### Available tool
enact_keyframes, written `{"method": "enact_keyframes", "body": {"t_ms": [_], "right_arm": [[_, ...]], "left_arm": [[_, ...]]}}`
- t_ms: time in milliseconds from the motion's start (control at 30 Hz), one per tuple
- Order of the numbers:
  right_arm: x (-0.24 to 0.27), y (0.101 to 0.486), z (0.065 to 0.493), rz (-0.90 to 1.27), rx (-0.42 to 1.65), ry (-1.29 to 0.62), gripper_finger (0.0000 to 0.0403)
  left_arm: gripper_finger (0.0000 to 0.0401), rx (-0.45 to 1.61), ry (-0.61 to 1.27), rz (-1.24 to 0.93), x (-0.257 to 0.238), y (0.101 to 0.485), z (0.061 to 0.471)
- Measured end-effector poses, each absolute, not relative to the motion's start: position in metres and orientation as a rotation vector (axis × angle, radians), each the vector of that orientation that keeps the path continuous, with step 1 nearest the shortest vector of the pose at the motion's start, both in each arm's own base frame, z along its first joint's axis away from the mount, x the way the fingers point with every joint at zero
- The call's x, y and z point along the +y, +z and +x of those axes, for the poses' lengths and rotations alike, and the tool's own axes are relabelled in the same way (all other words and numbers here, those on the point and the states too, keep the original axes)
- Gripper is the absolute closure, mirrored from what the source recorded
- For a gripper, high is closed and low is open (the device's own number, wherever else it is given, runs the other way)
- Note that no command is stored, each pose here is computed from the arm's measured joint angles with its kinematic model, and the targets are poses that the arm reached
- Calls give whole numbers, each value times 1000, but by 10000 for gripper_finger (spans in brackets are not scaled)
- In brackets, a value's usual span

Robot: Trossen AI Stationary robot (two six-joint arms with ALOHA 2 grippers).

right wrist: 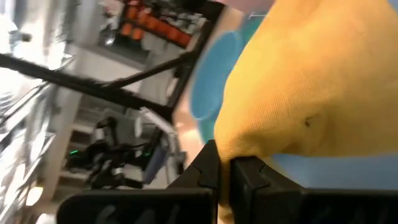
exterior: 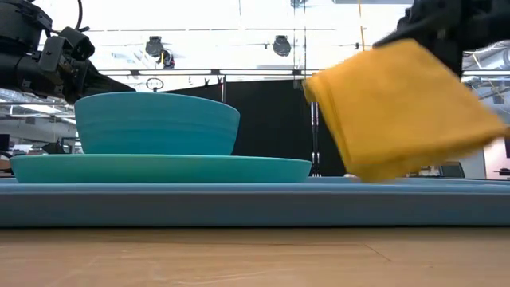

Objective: Set up tray
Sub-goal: Put the yellow napkin on the blue serving tray to the right of the light blue plate

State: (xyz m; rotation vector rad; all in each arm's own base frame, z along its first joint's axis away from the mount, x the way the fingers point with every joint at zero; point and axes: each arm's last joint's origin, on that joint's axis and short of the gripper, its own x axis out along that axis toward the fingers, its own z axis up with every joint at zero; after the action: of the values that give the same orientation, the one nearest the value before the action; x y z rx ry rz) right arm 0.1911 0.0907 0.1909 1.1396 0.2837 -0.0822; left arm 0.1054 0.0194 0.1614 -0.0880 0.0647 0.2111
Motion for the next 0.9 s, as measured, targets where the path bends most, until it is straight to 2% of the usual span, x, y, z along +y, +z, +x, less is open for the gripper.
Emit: {"method": "enact_keyframes", "body": {"t_ms": [400,733,900], "right_arm": [[120,151,204,1217,359,-116,402],[105,116,192,1063,533,-437,402],[95,114,193,959,534,-487,402]], "left_arm": [[375,65,211,-88,19,161,105],[375,65,211,-88,19,161,105],[375,65,211,-88,19,161,105]]}}
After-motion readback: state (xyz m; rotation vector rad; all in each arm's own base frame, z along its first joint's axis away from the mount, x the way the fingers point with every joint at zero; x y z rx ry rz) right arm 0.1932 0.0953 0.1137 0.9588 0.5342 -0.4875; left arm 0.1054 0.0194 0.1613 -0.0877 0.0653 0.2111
